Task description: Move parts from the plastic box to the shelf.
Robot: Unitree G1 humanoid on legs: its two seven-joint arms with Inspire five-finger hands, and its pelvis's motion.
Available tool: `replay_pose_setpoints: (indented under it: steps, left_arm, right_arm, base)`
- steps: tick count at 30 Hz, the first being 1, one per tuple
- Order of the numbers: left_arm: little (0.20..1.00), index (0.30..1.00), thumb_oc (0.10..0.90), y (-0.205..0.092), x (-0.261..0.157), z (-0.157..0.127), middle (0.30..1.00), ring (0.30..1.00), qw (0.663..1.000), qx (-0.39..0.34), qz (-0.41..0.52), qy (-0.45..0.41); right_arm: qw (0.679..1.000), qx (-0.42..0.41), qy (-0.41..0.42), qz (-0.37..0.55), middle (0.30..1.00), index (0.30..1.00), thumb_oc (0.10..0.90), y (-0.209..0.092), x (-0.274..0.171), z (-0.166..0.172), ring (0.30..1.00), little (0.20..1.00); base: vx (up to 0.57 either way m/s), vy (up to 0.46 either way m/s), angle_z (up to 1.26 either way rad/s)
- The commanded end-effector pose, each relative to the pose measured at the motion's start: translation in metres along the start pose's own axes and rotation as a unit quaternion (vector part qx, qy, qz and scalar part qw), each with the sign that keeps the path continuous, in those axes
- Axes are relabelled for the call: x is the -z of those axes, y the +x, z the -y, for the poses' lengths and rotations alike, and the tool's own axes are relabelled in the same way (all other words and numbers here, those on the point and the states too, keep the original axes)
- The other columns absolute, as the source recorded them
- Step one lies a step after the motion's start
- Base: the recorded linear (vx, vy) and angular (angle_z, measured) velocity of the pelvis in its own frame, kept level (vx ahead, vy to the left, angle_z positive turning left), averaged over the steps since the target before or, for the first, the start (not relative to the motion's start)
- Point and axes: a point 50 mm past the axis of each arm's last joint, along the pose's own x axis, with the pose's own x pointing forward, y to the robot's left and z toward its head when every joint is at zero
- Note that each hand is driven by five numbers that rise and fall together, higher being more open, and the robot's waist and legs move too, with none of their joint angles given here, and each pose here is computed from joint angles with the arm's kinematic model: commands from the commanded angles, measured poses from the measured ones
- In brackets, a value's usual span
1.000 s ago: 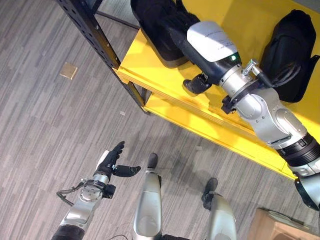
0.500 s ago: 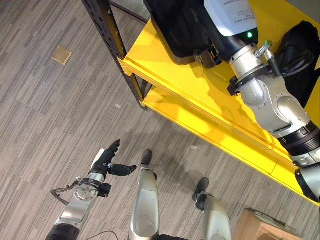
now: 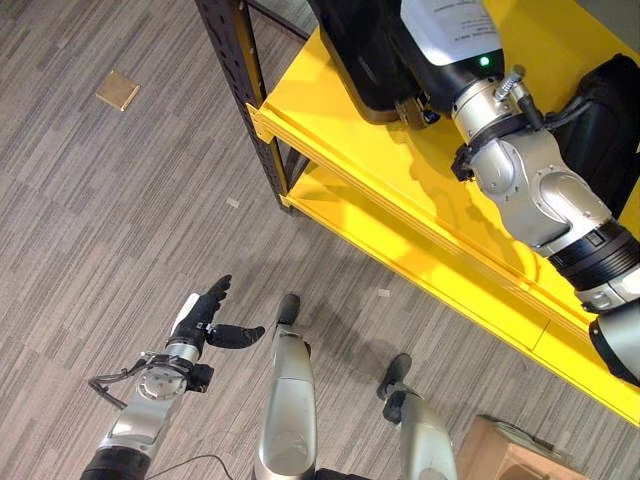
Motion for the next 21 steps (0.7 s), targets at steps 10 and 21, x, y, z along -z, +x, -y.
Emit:
replay_pose_setpoints:
  steps: [10,21]
  left_arm:
    - [1.0,1.0,0.9,-0.006,-0.015,-0.022,1.0,1.0,0.999,-0.016,0.045,0.026]
    - [1.0,1.0,0.9,-0.008,-0.017,-0.028,1.0,1.0,0.998,-0.017,0.043,0.039]
  right_arm:
    - [0.997,-0.057,-0.046,-0.025,1.0,1.0,0.9,0.017,0.013,0.024,1.0,1.0]
    - [0.982,-0.181,-0.013,-0.052,1.0,1.0,0.9,0.007,0.024,-0.004,1.0,1.0]
  base:
    - [0.0,0.0,0.0]
    - [0.0,-0.006,0.0]
